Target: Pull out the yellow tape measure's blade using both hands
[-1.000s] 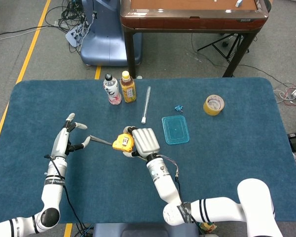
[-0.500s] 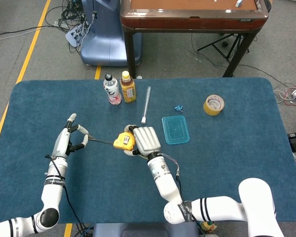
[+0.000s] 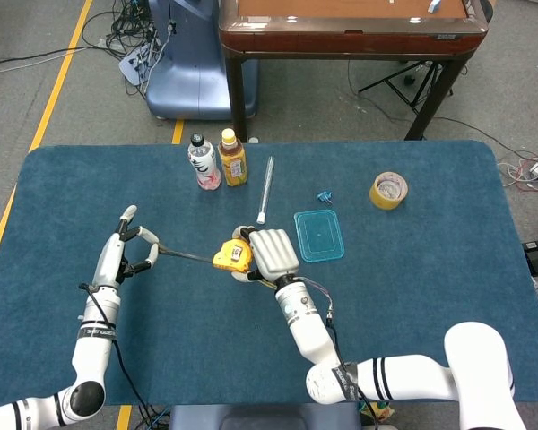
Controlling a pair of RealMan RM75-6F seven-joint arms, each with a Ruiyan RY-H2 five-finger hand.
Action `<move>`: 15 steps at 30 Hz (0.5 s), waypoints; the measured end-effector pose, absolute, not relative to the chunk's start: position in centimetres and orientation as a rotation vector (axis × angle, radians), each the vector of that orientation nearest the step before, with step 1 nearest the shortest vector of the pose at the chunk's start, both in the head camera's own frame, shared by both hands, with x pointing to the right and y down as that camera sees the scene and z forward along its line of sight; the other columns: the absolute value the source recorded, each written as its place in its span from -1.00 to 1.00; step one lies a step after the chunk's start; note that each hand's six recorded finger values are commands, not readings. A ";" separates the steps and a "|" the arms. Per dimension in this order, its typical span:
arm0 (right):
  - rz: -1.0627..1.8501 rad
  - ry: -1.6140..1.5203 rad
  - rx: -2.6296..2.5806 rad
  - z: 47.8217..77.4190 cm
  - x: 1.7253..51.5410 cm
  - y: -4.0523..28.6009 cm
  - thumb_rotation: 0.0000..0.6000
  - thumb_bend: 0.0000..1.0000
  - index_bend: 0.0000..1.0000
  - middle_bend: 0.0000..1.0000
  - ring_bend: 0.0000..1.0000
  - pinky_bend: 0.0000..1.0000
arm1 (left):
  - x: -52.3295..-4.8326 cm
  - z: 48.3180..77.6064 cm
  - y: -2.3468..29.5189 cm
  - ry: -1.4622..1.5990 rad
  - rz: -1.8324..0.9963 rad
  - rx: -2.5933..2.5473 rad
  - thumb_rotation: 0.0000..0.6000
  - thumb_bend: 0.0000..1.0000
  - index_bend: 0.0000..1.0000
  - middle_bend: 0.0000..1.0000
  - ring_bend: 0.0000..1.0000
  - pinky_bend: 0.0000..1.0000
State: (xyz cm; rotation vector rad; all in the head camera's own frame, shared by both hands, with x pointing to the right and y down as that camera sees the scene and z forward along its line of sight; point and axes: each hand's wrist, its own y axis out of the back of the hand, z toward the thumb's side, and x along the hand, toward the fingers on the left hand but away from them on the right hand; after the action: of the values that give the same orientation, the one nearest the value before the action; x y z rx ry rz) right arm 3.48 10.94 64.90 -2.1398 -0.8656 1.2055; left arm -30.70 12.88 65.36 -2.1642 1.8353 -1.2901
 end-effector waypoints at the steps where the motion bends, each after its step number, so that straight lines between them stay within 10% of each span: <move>1: 1.207 -0.862 -2.143 64.9 3.7 10.9 1.00 0.38 0.68 0.61 0.59 0.48 | -30.8 65.4 13.0 1.834 -1.290 -2.163 1.00 -0.07 0.11 -1.00 -1.00 -1.00; 15: 1.238 -0.826 -2.166 64.6 7.7 11.2 1.00 0.39 0.69 0.62 0.59 0.48 | -32.8 65.1 12.9 1.908 -1.247 -2.116 1.00 -0.07 0.10 -1.00 -1.00 -1.00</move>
State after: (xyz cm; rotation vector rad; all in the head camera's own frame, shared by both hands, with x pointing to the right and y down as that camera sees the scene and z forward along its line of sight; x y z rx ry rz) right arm 7.67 11.19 64.62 -2.1657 -0.8265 1.2376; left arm -32.77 12.86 65.10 -2.1161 1.9080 -1.2473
